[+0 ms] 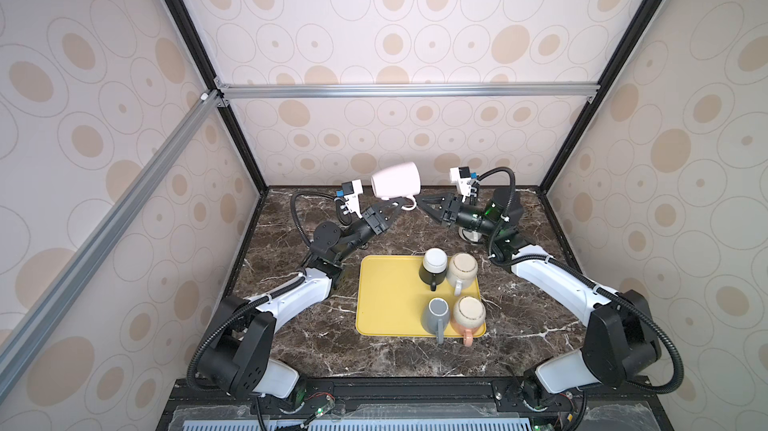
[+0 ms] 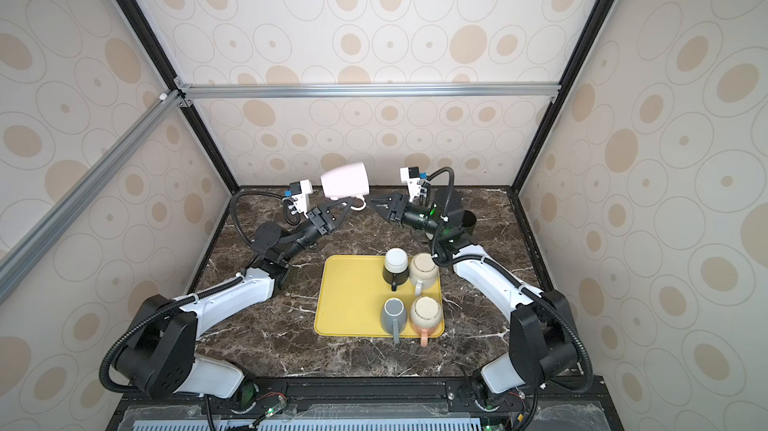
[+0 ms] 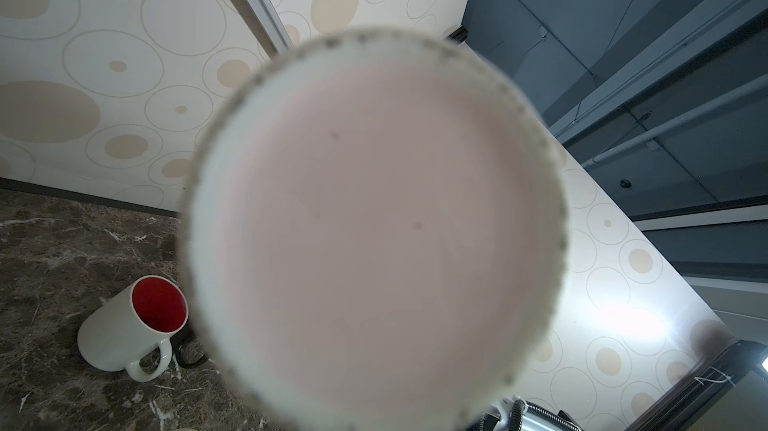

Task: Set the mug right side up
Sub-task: 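Grasp the pink mug with the right gripper while the left gripper holds it up, then open the left gripper and withdraw while the right gripper carries the pink mug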

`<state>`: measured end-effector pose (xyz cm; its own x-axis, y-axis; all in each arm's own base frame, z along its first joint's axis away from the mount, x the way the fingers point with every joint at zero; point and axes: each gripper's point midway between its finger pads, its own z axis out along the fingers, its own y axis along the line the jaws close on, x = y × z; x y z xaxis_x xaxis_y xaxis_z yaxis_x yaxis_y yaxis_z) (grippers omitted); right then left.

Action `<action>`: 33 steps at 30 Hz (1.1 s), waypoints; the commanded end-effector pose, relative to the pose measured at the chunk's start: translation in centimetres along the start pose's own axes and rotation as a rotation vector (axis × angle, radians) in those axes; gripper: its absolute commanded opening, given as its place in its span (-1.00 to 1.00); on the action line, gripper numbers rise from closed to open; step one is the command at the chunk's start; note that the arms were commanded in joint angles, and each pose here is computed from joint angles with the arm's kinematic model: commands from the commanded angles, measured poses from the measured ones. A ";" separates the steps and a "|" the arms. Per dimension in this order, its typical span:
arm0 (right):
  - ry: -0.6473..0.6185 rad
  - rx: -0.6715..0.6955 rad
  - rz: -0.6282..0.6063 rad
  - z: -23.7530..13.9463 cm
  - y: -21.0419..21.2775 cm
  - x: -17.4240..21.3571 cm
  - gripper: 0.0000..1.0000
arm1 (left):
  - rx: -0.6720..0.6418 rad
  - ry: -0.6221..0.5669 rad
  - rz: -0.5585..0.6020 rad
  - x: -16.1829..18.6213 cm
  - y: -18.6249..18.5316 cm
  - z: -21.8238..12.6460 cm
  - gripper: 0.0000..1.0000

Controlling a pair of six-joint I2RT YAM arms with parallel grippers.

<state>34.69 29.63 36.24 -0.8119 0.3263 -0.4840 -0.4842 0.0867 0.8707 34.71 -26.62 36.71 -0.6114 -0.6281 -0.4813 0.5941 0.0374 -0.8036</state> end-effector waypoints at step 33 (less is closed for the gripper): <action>0.009 0.126 -0.078 1.0 -0.1 -1.3 -1.00 | -0.231 0.048 0.167 -1.6 2.2 -1.6 1.00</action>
<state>35.88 31.11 33.61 -0.8445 0.2798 -0.4566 -0.4127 0.2035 0.8879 35.90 -25.84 34.48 -0.6062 -0.5958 -0.5269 0.5481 0.1671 -0.8196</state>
